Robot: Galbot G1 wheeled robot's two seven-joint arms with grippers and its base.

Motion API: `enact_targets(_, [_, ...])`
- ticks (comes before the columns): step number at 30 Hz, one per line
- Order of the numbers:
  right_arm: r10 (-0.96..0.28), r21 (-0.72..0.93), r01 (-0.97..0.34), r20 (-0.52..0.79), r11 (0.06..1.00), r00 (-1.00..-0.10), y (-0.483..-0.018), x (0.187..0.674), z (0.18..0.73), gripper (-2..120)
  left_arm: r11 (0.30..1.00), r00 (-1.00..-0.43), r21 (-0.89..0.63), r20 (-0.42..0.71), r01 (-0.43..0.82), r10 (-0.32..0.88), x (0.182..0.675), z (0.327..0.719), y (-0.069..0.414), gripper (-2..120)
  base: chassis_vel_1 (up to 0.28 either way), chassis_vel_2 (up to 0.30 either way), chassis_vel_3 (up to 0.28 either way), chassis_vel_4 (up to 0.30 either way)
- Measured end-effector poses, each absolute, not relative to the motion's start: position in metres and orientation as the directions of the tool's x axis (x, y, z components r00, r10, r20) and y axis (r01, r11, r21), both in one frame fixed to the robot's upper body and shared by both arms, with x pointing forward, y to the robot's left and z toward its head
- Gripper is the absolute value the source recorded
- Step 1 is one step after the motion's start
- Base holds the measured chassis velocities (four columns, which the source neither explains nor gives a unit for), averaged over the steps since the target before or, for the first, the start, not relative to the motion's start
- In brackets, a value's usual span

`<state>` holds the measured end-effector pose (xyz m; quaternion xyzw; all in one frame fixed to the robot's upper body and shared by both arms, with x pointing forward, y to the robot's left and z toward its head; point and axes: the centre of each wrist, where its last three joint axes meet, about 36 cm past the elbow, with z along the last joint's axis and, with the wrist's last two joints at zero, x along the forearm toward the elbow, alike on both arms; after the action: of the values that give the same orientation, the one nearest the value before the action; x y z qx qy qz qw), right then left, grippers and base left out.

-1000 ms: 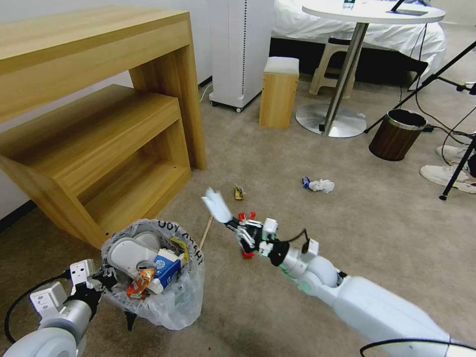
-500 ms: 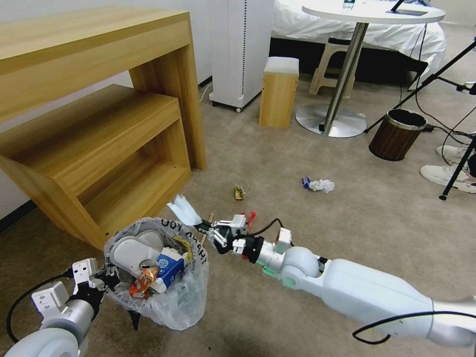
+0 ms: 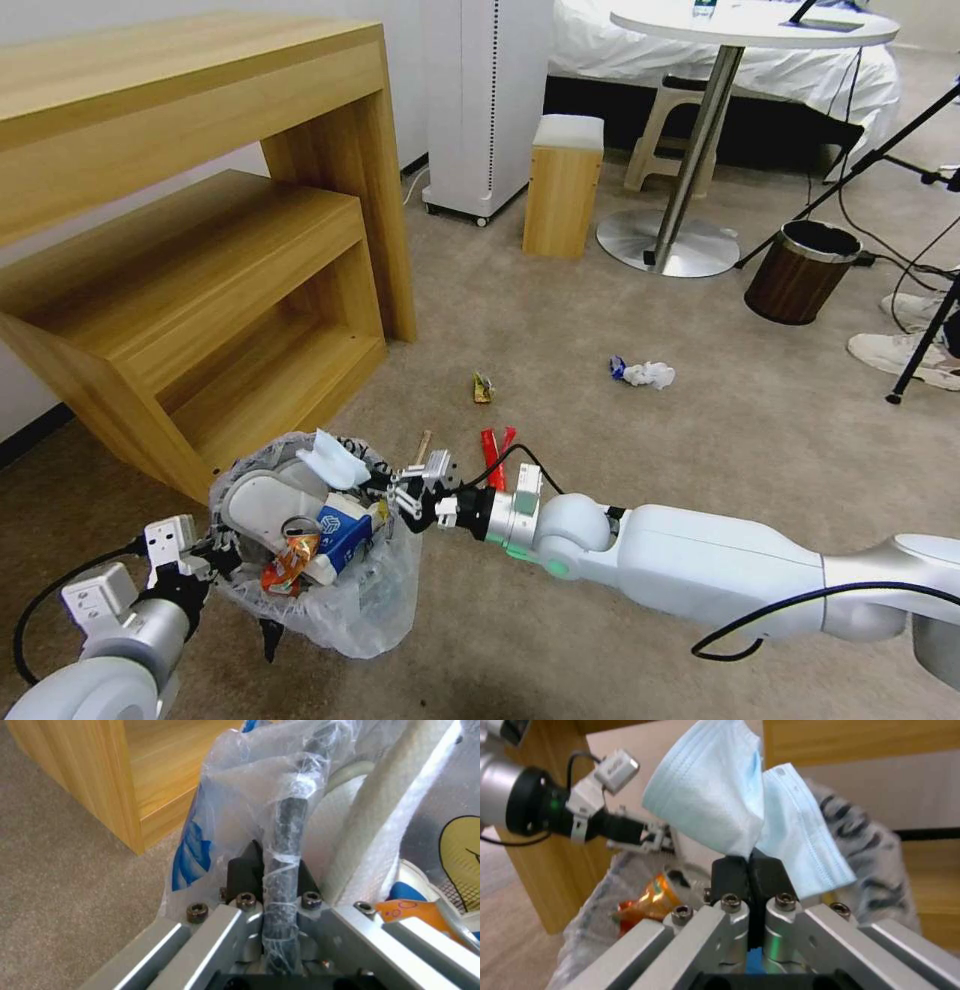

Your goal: Pick up the trash bin and place the garbage on the floor into it.

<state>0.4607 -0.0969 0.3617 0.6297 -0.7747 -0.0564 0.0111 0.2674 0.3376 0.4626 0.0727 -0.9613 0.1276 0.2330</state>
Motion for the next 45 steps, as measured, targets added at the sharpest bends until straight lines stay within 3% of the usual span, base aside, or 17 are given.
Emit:
enact_targets(33, [-0.967, 0.109, -0.961, 0.041, 0.255, -0.252, -0.077, 0.452, 0.331, 0, 0.956, -0.876, -0.213, 0.476, -0.202, -0.079, 0.268, 0.455, 0.338, 0, 0.000, 0.000, 0.000, 0.000])
enact_targets(45, [-0.983, 0.087, -0.980, 0.007, 0.181, -0.181, -0.077, 0.455, 0.331, 0, 0.957, -0.877, -0.213, 0.474, -0.197, -0.075, 0.267, 0.456, 0.337, 0, 0.000, 0.000, 0.000, 0.000])
